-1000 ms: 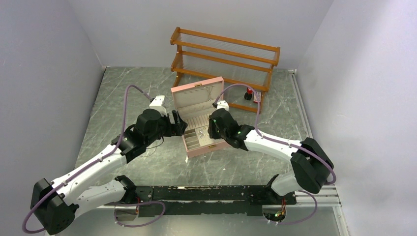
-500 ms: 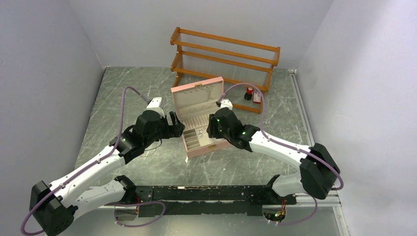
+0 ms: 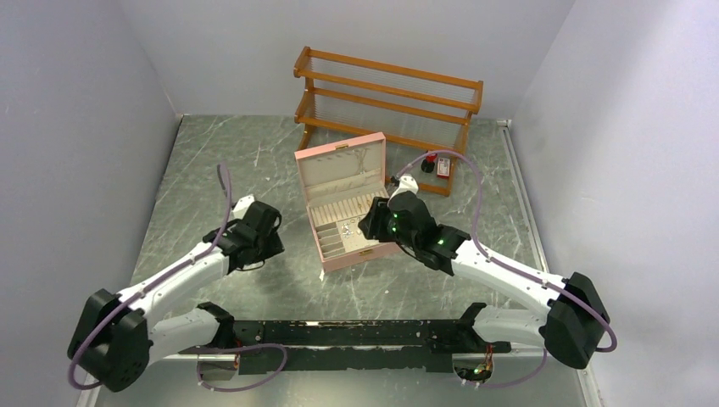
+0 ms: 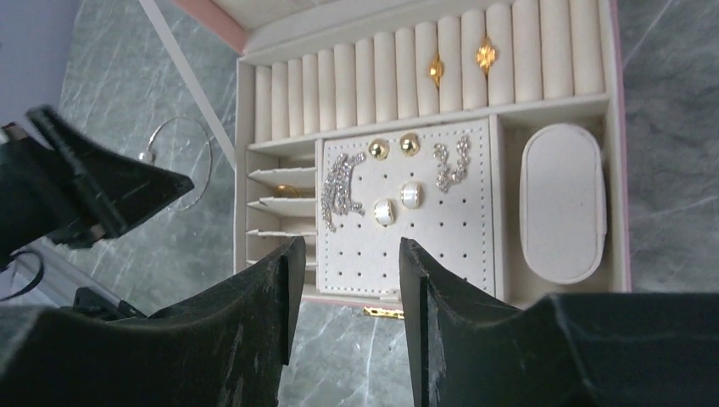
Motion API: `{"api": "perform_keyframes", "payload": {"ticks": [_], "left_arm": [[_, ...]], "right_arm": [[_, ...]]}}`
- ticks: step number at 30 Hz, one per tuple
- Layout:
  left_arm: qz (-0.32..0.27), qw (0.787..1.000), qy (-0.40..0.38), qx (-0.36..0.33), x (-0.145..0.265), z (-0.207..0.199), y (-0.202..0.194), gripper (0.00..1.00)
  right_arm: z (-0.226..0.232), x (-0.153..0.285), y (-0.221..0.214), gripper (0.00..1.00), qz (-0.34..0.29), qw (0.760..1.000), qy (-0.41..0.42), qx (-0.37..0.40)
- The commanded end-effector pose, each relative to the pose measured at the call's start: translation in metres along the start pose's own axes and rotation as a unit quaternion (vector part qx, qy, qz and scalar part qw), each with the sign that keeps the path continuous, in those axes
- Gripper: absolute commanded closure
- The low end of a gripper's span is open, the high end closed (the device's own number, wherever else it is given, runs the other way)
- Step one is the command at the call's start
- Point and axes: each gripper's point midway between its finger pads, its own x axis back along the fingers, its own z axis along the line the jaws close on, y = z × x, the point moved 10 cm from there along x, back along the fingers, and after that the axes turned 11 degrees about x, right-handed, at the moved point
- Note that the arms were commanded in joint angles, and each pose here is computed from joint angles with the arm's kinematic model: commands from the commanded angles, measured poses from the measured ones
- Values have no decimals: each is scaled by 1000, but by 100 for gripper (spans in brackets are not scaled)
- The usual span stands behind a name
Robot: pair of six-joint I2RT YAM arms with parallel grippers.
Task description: Organize the mixed jewelry
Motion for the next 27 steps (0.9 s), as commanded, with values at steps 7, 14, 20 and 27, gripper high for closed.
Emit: {"api": "perform_keyframes", "payload": {"ticks": [7,14,20,27], "left_arm": [[-1,993,116,29,-38,25,22,32],[-73,978,174,91,-40,38,48,26],[-112,962,215,125,-43,56,58,40],[-113,956,235,138,-49,68,55,44]], "right_arm": [[4,5,-7,52,-4,999,36,-37],[6,4,-6,52,15,999,37,-24],[7,-1,-7,54,25,999,39,-15],[9,-10,-11,57,45,998,45,-9]]}}
